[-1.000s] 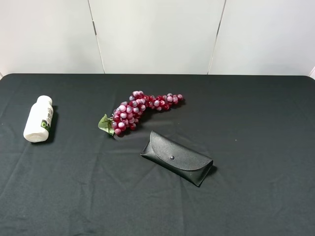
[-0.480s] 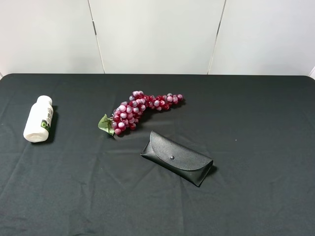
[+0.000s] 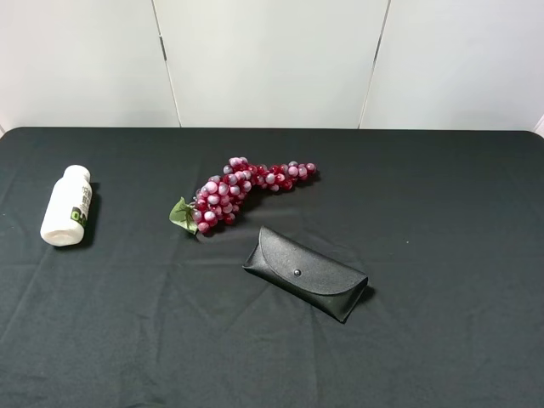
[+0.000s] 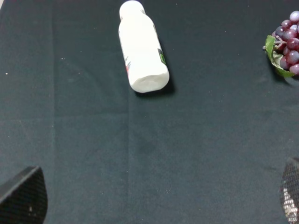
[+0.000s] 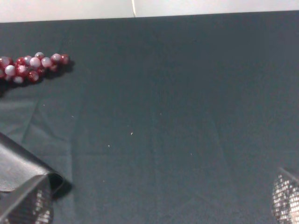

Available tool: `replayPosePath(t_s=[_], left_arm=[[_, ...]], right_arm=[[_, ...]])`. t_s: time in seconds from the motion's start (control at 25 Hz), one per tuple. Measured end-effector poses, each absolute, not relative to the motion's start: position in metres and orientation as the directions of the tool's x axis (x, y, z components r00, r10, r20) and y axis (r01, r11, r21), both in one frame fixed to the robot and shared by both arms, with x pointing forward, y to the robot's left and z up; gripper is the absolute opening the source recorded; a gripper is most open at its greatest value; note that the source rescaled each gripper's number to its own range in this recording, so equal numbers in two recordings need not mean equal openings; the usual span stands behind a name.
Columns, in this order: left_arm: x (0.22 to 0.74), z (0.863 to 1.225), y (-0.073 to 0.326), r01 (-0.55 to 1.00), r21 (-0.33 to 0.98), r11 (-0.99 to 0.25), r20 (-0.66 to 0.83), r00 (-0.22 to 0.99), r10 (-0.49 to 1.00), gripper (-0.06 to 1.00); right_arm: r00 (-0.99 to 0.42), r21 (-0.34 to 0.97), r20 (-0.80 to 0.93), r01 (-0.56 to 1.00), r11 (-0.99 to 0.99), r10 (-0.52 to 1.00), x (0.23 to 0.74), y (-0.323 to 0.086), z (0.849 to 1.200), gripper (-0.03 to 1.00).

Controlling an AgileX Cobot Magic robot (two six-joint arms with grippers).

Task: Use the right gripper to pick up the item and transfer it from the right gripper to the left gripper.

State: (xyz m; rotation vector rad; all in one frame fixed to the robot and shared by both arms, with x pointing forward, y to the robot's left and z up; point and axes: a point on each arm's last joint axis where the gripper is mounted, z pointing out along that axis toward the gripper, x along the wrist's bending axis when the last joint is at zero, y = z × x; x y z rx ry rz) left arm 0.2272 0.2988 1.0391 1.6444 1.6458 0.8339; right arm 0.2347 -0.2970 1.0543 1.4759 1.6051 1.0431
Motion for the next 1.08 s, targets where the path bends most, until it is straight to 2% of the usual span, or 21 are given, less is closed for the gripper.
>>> replayPosePath(t_s=[1.08], left_arm=[[0.2273, 1.0392, 0.2988, 0.580, 0.815, 0.009, -0.015, 0.005, 1.000, 1.00]], right_arm=[[-0.097, 0.906, 0.021, 0.423, 0.022, 0.995, 0.2347, -0.2970, 1.0543, 1.00]])
